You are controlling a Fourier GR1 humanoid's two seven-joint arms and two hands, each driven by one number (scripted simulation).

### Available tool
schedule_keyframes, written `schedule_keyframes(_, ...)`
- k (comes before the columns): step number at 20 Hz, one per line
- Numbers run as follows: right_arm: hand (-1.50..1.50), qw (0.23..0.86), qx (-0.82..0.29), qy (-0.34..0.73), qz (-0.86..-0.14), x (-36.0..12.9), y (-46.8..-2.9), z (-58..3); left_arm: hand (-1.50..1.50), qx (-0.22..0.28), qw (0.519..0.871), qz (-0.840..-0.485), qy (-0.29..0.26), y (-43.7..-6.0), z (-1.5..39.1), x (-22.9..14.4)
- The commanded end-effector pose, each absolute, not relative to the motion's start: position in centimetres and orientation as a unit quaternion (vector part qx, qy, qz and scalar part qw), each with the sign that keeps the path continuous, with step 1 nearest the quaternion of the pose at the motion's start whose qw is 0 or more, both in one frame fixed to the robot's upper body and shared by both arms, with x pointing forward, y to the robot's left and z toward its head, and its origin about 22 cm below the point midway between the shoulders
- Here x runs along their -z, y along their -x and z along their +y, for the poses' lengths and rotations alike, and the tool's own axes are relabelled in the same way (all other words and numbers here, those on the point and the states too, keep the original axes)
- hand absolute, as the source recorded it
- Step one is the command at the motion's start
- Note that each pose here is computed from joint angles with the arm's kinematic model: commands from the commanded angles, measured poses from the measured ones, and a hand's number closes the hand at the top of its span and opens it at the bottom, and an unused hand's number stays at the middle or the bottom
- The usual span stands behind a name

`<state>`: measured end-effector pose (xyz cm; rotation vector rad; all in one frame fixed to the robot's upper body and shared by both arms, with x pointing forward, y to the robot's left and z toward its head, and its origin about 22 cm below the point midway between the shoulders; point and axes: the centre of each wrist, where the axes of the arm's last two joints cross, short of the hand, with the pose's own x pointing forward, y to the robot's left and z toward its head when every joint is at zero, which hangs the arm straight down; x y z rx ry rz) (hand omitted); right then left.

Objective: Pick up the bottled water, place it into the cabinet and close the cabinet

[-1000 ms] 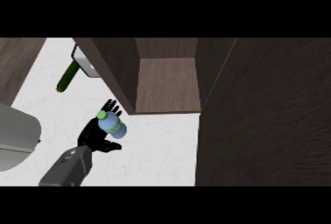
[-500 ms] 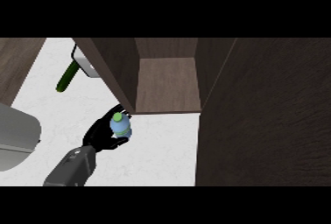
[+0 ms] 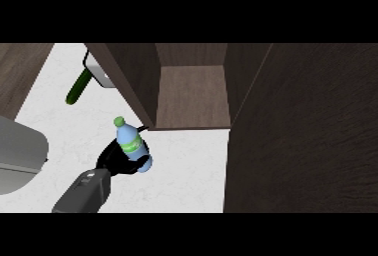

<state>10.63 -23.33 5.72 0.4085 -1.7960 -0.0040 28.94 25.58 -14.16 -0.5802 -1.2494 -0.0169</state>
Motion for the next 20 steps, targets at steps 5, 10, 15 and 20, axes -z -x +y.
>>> schedule_keyframes(5, -1.5, 0.618, 0.007, -0.169, -0.768, -5.7, -9.5, -22.9, 1.5, -0.109, 0.697, -0.669, 0.234, -26.9, 28.7, 14.8)
schedule_keyframes(10, -1.5, 0.616, 0.004, -0.175, -0.768, -5.2, -11.0, -22.6, 1.5, -0.167, 0.68, -0.69, 0.184, -22.7, 30.3, 16.8)
schedule_keyframes(15, -1.5, 0.609, 0.005, -0.168, -0.776, -6.0, -10.3, -22.7, 1.5, -0.195, 0.659, -0.698, 0.203, -24.0, 32.4, 15.2)
schedule_keyframes(20, -1.5, 0.608, 0.007, -0.171, -0.775, -4.5, -10.6, -22.3, 1.5, -0.189, 0.661, -0.691, 0.225, -26.2, 28.8, 14.5)
